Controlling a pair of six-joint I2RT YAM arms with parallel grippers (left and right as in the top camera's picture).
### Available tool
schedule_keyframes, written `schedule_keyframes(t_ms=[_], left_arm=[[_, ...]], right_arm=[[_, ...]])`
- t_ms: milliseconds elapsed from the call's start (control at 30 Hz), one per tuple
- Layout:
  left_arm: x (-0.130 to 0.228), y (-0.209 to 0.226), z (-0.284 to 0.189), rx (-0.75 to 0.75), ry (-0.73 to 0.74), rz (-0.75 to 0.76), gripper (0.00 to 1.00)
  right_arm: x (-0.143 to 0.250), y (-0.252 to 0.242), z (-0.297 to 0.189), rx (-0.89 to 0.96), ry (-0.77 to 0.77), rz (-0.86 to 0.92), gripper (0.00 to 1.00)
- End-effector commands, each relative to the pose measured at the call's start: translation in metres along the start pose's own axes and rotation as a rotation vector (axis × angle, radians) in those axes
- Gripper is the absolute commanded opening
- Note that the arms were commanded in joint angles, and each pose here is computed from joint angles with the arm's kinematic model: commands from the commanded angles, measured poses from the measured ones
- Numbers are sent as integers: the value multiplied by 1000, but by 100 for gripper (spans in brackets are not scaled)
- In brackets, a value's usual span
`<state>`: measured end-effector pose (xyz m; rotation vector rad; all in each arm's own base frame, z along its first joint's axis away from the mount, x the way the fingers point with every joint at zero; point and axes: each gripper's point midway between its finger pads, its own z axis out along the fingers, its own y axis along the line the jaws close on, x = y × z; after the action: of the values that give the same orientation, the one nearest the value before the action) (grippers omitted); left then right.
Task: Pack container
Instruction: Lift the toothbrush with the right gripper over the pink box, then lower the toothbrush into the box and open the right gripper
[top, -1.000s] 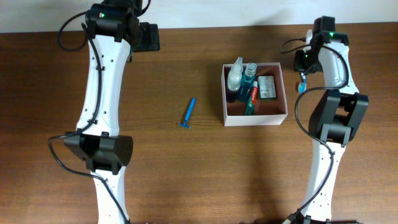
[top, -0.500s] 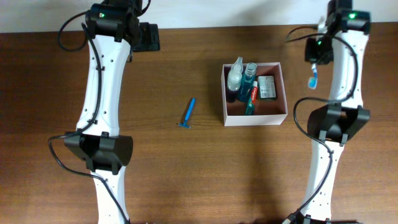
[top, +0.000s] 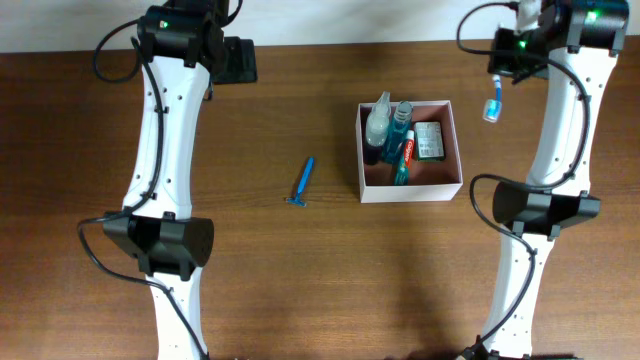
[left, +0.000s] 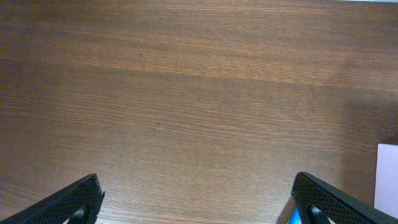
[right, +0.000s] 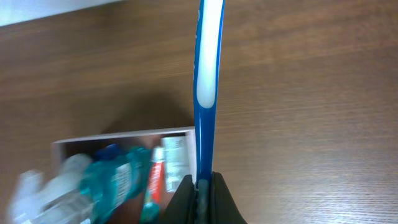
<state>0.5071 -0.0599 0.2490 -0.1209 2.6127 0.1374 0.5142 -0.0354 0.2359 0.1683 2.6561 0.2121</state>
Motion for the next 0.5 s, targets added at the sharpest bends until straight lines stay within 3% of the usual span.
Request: schedule_keyframes(t_ms=[0,467], left_arm=[[2,0,-3,6,6,5,99],[7,2,-3,1,28,10,99]], right_arm=[[5,33,-34,-41,-26,-44,4],[119,43,0,33,424,-67,4]])
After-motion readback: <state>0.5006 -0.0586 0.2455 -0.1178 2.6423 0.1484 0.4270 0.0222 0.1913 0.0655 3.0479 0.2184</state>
